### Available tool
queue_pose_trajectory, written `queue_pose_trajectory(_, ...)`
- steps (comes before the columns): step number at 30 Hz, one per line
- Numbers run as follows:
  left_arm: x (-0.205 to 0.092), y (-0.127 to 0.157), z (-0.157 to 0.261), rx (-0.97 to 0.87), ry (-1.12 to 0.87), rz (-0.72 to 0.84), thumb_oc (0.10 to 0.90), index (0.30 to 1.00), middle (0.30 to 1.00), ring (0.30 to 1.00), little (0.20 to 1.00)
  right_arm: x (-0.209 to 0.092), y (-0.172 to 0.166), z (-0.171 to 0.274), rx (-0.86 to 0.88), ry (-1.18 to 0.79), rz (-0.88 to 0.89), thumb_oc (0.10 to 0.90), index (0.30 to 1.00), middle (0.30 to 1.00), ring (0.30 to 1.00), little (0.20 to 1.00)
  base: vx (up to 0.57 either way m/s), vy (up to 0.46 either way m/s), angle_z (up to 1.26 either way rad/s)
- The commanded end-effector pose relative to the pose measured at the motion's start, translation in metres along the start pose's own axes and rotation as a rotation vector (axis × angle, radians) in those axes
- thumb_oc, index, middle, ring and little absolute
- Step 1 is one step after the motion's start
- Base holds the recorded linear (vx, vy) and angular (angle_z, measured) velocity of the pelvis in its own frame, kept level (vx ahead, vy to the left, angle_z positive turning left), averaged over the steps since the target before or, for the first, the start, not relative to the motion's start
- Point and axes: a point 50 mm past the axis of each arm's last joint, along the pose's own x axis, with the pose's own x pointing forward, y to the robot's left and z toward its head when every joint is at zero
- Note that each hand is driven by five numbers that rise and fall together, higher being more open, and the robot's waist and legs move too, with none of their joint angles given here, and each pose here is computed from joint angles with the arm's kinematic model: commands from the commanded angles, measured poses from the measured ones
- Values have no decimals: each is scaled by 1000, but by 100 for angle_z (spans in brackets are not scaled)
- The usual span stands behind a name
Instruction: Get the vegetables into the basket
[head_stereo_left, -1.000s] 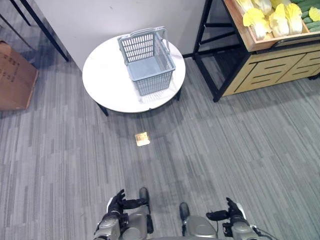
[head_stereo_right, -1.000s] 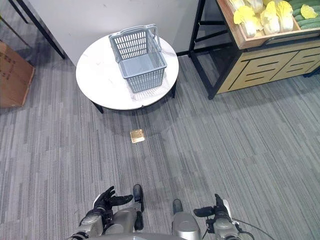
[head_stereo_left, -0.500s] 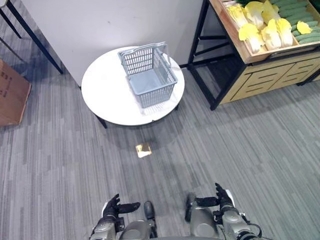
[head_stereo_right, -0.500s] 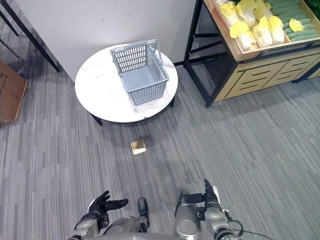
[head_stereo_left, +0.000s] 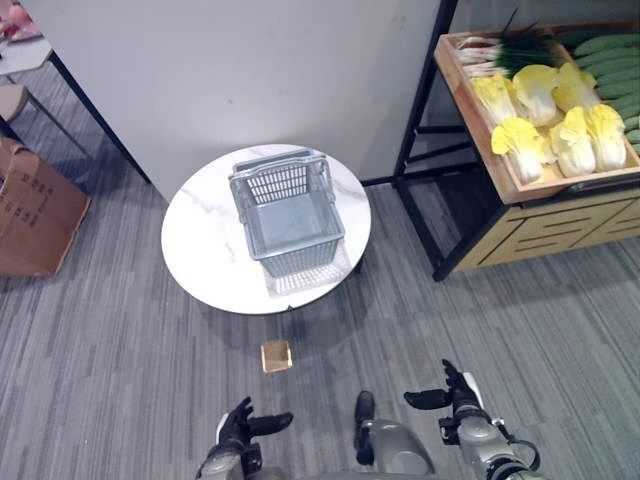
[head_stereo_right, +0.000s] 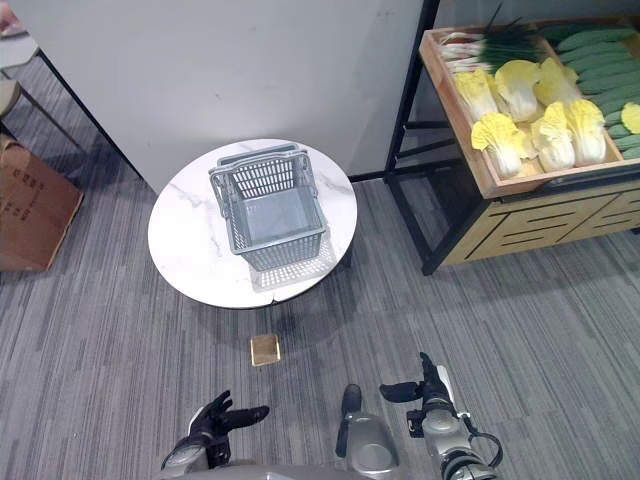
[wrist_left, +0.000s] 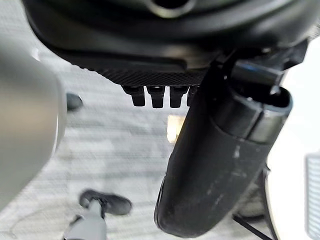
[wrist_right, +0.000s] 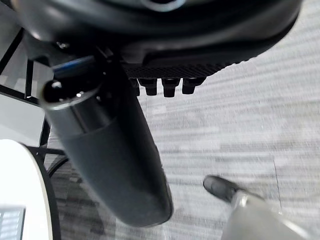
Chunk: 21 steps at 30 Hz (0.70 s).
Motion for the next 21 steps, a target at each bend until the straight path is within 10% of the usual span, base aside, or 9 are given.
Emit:
queue_pose_trajectory(1, 4, 7, 33, 3, -129, 12, 900, 1000, 1000, 1000, 1000, -1, 0, -1, -18, -23, -4, 900, 1000, 1000, 1000, 1000, 197, -251, 19)
queue_pose_trajectory(21, 3, 14, 35, 11, -142, 19, 900, 1000, 1000, 1000, 1000, -4, -10, -11, 20, 11, -88, 900, 1000, 1000, 1000, 1000, 190, 141, -12)
